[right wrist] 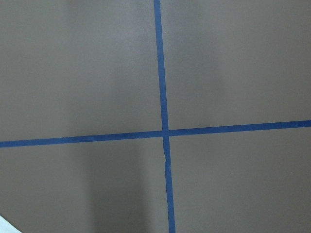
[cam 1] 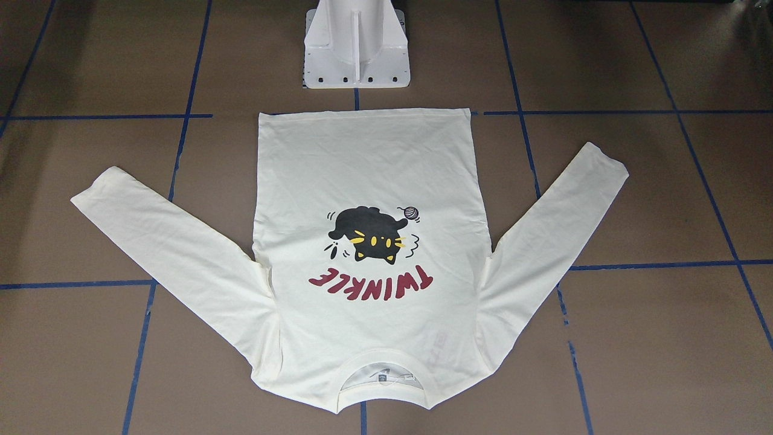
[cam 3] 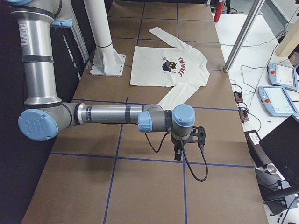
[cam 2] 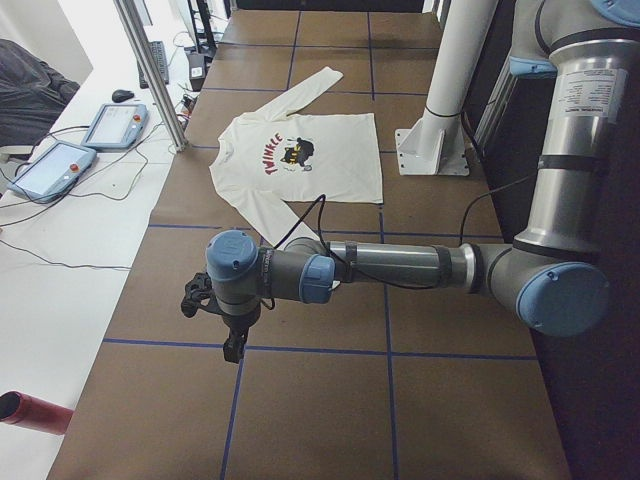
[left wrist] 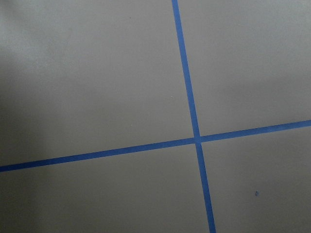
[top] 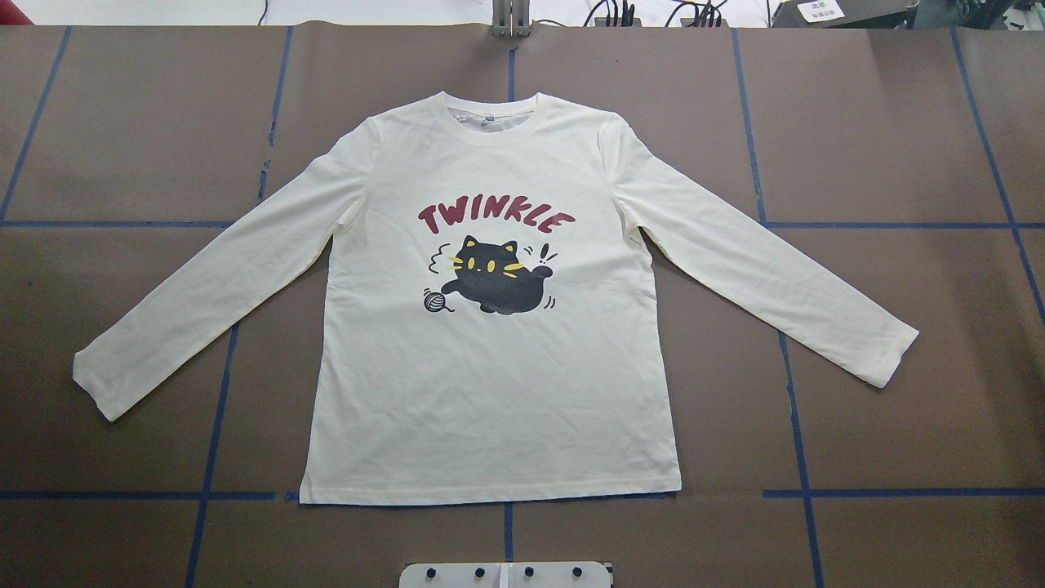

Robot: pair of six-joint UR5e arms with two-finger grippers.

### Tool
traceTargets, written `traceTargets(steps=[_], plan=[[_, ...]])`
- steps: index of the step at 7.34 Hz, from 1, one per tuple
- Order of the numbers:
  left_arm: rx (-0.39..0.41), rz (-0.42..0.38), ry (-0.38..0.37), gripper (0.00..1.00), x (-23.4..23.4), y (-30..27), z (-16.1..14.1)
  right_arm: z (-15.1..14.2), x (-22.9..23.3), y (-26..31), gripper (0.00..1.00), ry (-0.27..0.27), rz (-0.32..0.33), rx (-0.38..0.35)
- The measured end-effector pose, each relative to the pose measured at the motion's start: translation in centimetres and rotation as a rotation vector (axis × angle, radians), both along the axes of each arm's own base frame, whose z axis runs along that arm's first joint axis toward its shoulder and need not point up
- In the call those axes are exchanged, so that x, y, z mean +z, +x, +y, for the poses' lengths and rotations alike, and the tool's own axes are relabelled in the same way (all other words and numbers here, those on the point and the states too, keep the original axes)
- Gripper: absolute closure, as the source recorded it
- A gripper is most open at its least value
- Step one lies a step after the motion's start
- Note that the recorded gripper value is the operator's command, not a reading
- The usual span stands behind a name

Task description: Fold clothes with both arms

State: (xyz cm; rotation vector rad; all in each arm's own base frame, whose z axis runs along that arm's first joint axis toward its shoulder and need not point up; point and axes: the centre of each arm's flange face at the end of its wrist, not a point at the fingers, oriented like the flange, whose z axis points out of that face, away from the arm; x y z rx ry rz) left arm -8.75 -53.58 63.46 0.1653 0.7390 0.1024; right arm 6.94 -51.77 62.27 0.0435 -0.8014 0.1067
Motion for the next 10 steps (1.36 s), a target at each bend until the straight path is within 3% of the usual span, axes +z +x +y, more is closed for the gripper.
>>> traceTargets(steps=[3,5,7,9,10], plan=[[-0.001,0.0,0.002,0.0,-0.1,0.0,0.0,0.0,-0.6,-0.2,0.0,0.014,-0.006,-0.003],[0.004,0.003,0.011,0.0,-0.6,0.4,-0.5,-1.0,-3.8,-3.4,0.0,0.069,-0.018,-0.052],[0.026,0.011,0.065,0.0,-0.9,1.5,-0.5,-1.4,-7.8,-10.3,0.0,0.103,-0.026,-0.12],[0.032,0.022,0.158,0.0,-1.0,1.9,0.1,0.6,-9.4,-19.2,0.0,0.127,-0.027,-0.079],[0.034,0.024,0.193,0.0,-1.5,2.0,-0.1,2.6,-8.8,-22.1,0.0,0.14,-0.059,-0.061]])
